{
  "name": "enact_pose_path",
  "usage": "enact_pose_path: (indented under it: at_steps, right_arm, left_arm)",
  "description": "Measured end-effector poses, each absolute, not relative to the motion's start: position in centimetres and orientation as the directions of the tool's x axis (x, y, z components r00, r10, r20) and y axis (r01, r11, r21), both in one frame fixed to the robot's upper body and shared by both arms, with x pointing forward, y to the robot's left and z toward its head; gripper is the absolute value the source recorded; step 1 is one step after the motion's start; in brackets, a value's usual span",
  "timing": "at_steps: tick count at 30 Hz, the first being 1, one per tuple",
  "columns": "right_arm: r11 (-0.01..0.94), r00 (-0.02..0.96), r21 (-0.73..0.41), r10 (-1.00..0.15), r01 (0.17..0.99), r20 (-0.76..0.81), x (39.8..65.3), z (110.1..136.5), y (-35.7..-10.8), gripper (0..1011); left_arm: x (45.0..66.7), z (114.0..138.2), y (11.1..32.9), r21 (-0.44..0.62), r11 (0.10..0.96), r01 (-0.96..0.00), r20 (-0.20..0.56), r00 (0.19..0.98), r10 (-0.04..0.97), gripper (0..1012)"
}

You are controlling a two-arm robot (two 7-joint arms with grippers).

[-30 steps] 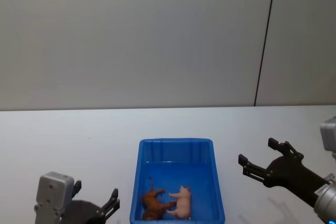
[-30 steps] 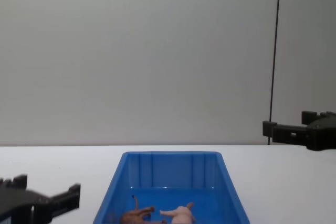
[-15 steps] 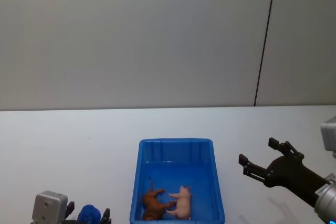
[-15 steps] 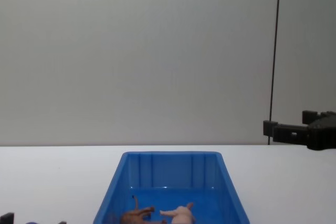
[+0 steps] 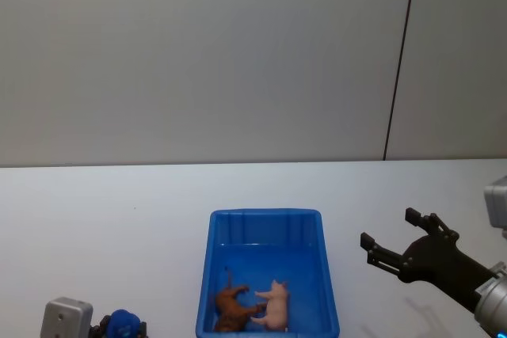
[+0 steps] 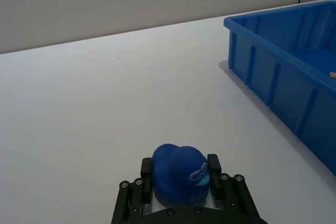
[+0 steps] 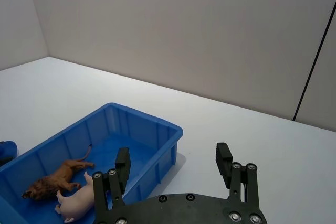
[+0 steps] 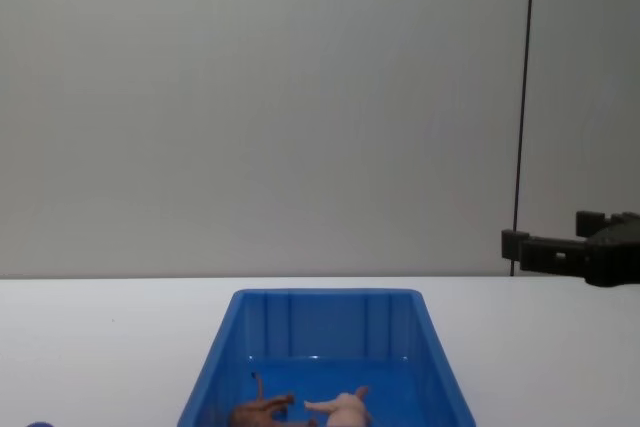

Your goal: Pick up the two dolls from the table and place them into the box.

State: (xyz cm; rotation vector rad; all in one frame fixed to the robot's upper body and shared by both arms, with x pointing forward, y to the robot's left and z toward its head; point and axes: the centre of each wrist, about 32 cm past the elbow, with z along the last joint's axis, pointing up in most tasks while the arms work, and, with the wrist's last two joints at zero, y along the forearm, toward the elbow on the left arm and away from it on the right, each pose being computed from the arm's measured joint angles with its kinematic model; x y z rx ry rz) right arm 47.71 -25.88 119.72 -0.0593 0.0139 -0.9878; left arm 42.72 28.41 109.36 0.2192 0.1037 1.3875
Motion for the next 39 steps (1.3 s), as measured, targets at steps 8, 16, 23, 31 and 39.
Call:
enact_pose_path:
  at_steps: [8,16,23,31,39]
  right_arm:
    - [0.549,0.551,-0.057,-0.835,0.834,0.015,47.7,119.7,-25.9,1001]
    - [0.549,0.551,-0.057,-0.835,0.834,0.015,47.7,119.7,-25.9,1001]
    - [0.549,0.551,-0.057,-0.835,0.834,0.015,47.7,119.7,-25.9,1001]
    - [0.549,0.551,-0.057,-0.835,0.834,0.015,47.7,119.7,-25.9,1001]
    - [0.549,0.551,-0.057,-0.835,0.834,0.015,47.7,119.7,-25.9,1001]
  left_arm:
    - [43.1,109.5,28.9,0.200,0.168,-0.965,0.066,0.184,0.981,535]
    - [44.2,111.1,28.4,0.139,0.218,-0.966,0.079,0.230,0.970,485]
    - [45.4,112.6,27.0,0.083,0.289,-0.954,0.086,0.296,0.951,441]
    - [46.9,113.9,24.5,0.029,0.384,-0.923,0.083,0.385,0.919,391]
    - [48.4,114.7,21.2,-0.012,0.487,-0.873,0.078,0.485,0.871,443]
